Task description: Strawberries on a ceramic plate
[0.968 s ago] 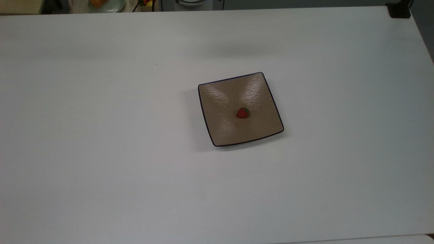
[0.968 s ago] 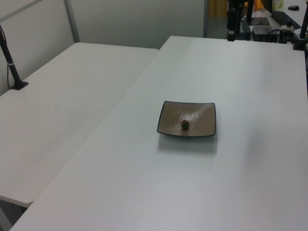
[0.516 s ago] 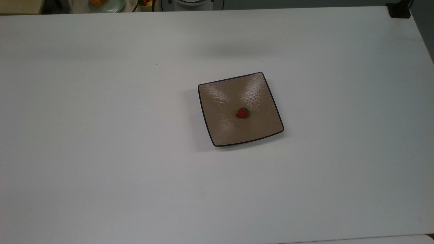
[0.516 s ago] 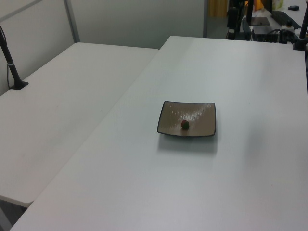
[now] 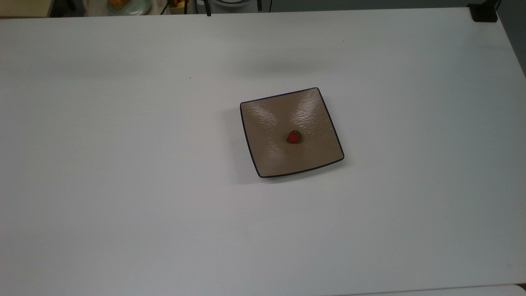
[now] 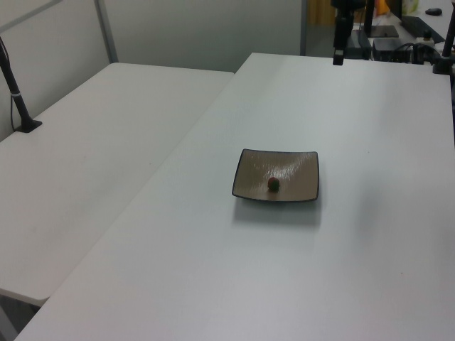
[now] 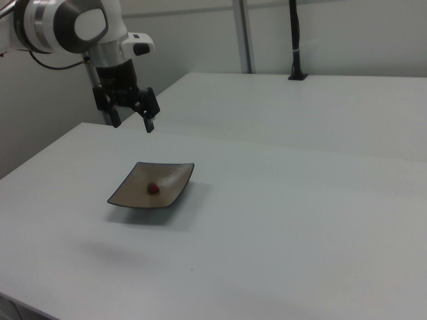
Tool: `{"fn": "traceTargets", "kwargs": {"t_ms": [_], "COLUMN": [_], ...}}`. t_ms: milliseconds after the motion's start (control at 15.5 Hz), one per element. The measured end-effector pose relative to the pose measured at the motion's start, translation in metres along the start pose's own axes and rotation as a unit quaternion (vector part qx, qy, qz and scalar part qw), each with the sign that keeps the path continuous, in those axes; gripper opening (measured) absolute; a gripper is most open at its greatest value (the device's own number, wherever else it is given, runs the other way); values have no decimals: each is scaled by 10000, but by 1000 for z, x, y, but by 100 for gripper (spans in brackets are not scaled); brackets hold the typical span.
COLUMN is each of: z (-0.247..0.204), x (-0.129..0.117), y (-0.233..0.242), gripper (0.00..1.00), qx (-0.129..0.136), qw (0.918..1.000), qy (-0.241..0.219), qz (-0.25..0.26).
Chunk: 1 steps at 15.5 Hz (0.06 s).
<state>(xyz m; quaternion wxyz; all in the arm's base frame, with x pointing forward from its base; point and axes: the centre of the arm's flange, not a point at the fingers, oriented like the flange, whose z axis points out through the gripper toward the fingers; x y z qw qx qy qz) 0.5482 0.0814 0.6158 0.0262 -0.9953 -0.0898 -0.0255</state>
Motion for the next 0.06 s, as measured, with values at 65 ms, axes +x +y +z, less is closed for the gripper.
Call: {"fn": "traceTargets", "kwargs": {"t_ms": [65], "z": [1], "x": [0], "y": [0], "gripper": [100], "qx": [1], "qw": [10000], "qy": [-9], "qz": [-9]}}
